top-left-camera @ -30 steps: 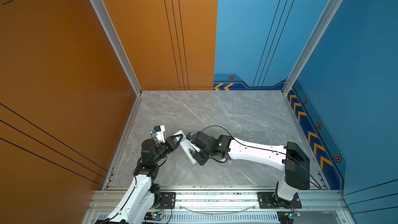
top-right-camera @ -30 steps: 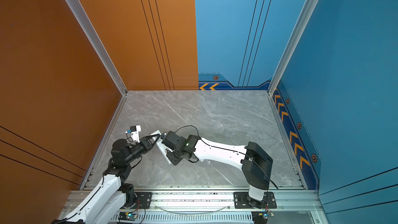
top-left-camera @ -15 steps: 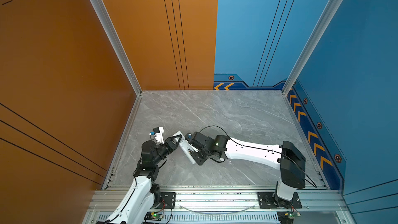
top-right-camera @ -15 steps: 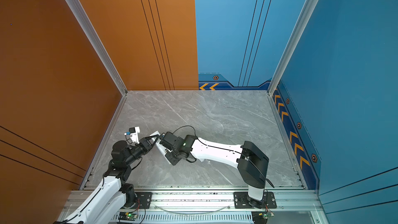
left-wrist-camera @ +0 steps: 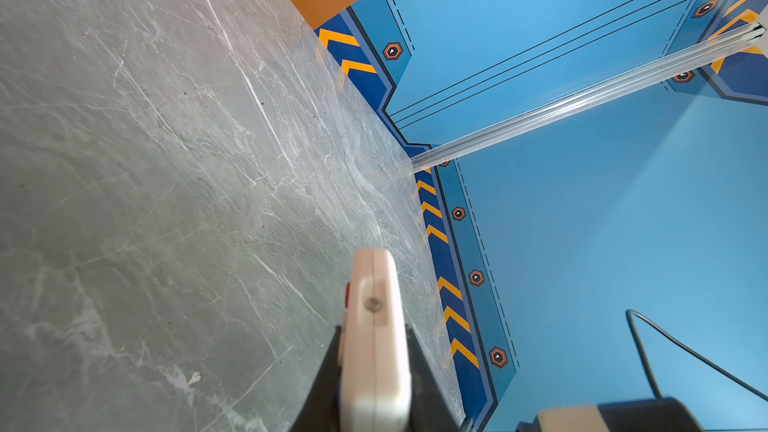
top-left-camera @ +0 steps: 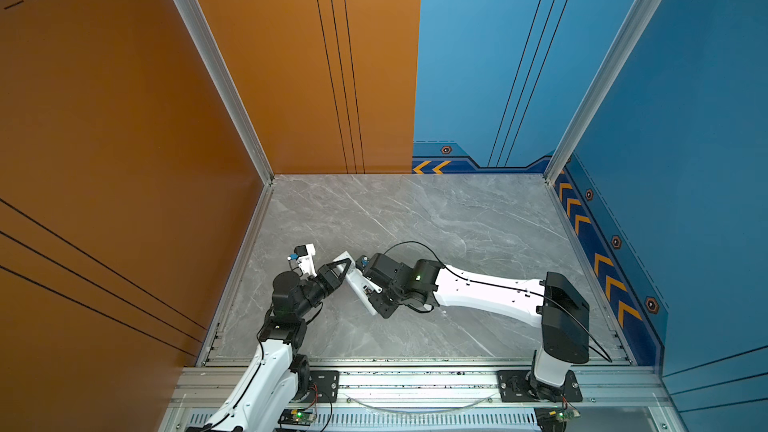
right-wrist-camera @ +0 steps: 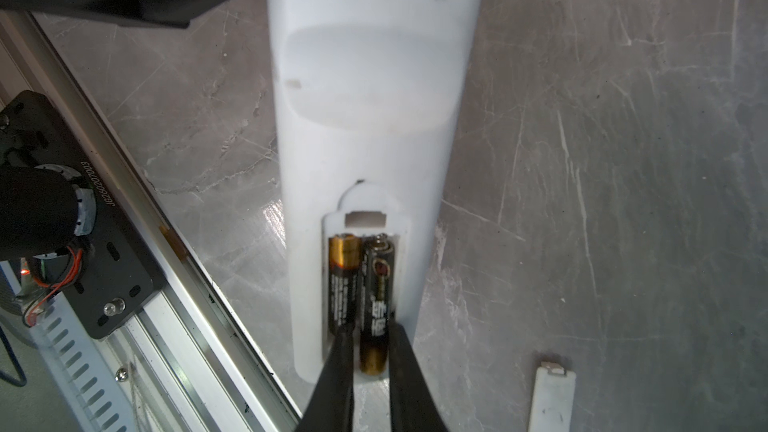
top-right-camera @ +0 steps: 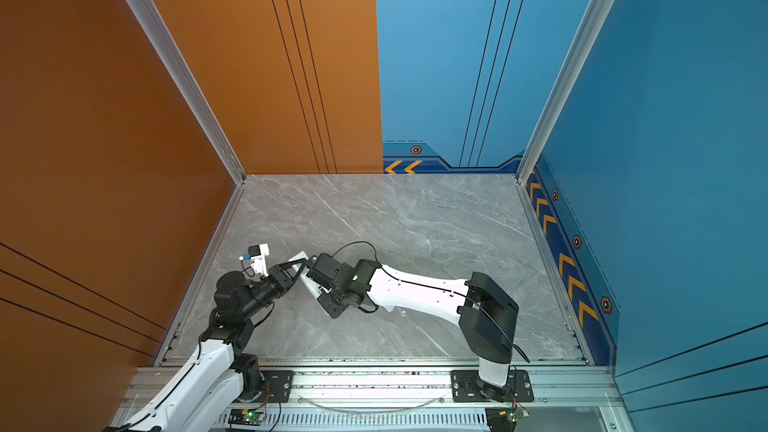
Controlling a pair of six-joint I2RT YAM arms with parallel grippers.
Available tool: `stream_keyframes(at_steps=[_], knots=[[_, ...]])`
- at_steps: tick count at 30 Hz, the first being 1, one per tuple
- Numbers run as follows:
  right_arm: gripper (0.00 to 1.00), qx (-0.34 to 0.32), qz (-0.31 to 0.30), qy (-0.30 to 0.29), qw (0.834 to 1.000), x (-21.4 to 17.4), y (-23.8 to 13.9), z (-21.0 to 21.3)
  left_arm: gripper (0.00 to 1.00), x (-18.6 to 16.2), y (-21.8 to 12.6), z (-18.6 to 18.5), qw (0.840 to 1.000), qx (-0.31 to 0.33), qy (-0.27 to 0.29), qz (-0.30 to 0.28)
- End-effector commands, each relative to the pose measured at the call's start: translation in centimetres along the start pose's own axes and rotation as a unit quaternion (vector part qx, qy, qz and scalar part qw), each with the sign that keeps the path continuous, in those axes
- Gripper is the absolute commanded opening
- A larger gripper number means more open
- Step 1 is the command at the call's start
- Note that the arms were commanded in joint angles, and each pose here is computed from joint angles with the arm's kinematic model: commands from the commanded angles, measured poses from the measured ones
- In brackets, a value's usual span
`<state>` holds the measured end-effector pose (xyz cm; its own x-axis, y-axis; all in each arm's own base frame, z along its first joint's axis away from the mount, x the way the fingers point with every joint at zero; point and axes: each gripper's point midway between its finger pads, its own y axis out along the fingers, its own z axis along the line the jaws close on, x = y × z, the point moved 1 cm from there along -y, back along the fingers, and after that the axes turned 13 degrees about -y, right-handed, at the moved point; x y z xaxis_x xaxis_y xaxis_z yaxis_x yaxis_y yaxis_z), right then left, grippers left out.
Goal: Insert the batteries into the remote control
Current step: 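Lower the battery into the empty slot beside the first battery with the right gripper, then open the right gripper and lift it off the seated battery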
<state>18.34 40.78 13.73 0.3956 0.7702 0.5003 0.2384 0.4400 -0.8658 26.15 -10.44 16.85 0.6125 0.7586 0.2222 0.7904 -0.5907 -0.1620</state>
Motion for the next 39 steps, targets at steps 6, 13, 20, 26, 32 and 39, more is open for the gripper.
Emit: stream_keyframes(at_steps=[6,13,20,26,32,39], knots=[[0.17,-0.006,0.002,-0.009,1.0,0.4,-0.3,0.2,0.0,0.2,-0.1,-0.5,1.0,-0.016,0.001,-0.007],[0.26,-0.014,-0.004,-0.008,1.0,0.5,-0.8,0.0,0.0,0.1,-0.1,-0.4,1.0,-0.014,0.002,-0.004],[0.3,-0.014,-0.009,-0.01,1.0,0.7,-1.2,0.1,0.0,-0.2,-0.1,-0.3,1.0,-0.015,0.003,0.001],[0.36,-0.012,-0.026,-0.014,0.999,1.5,-2.6,0.6,0.0,-0.2,-0.1,-0.3,1.0,-0.015,0.004,0.004],[0.4,-0.021,-0.039,-0.024,0.999,2.2,-4.8,0.2,0.0,-0.4,0.1,-0.5,1.0,-0.016,0.004,0.014],[0.44,-0.03,-0.072,-0.08,0.994,1.9,-9.3,-0.2,0.0,-1.0,0.3,-2.1,0.998,-0.036,0.013,0.046]])
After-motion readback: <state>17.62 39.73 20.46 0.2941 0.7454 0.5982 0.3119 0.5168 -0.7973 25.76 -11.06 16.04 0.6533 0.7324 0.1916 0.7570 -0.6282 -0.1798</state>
